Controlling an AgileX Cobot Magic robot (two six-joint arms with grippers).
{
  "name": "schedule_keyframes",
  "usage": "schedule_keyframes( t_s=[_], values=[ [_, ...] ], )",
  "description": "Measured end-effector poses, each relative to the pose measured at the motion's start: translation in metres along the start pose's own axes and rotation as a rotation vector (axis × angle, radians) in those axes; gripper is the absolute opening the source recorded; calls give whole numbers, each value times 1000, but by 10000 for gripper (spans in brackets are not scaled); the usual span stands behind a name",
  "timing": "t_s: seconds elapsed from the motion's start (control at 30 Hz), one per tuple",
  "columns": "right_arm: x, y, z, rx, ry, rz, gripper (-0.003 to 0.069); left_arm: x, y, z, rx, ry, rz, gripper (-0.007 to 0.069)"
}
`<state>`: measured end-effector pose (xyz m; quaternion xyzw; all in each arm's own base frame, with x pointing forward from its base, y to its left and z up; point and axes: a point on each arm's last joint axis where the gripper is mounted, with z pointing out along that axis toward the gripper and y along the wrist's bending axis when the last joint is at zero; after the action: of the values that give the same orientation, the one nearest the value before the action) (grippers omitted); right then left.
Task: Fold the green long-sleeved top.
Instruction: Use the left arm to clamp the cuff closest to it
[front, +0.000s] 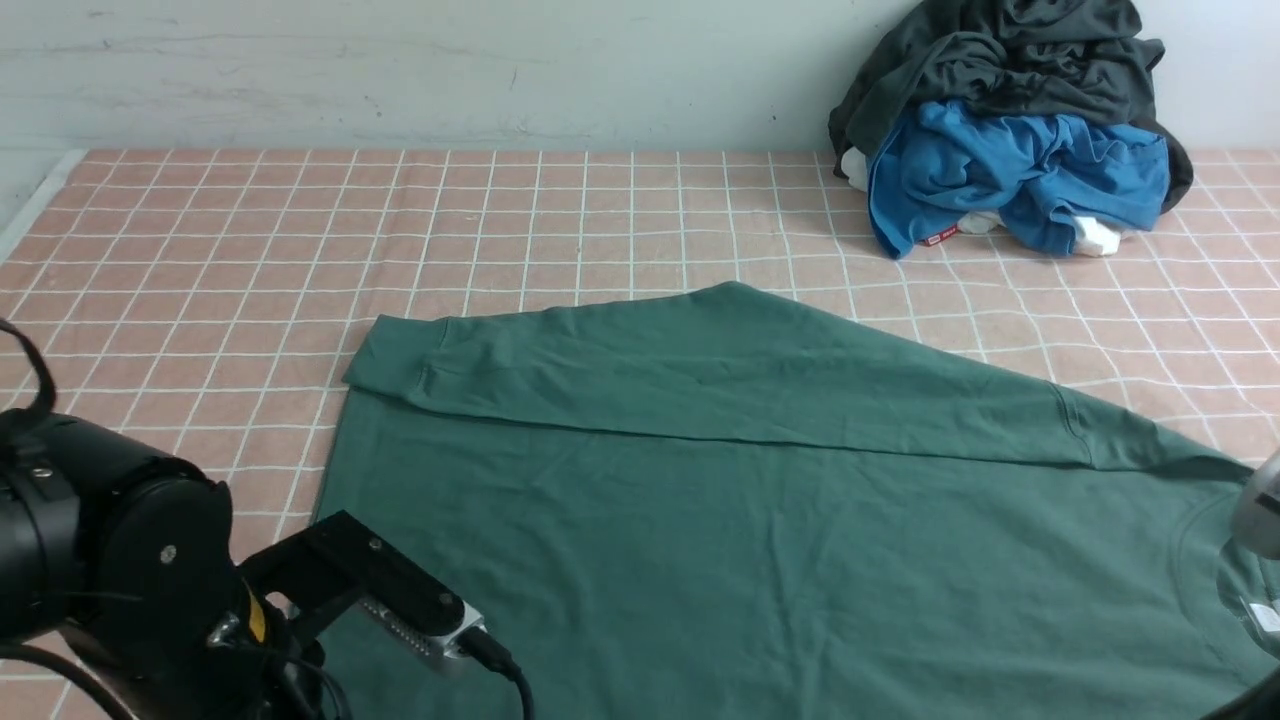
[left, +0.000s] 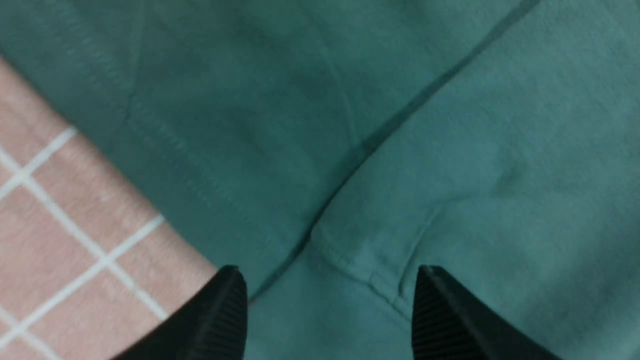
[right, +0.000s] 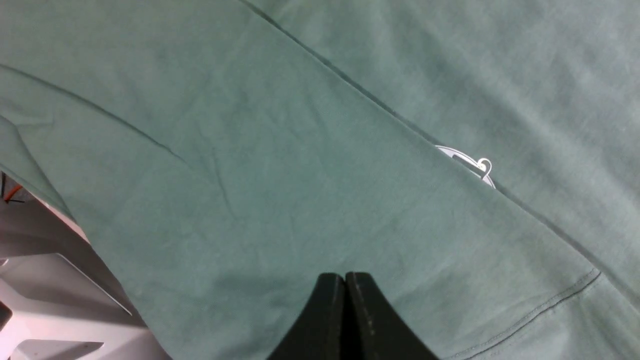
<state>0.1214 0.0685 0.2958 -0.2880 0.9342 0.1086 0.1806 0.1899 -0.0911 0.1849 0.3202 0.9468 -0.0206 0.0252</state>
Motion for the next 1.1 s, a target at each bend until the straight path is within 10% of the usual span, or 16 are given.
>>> schedule_keyframes(
  t_s=[0.37,0.8,1.1],
  values=[
    [0,6,1,-24,2,-28,-14,-7,0,30,56,107,19,398],
    [0,6,1,-26,2,-40,-14,-10,-2,33,81,89,46,54],
    [0,7,1,-27,2,-42,-14,-30,1,1,85,66,62,27]
  ],
)
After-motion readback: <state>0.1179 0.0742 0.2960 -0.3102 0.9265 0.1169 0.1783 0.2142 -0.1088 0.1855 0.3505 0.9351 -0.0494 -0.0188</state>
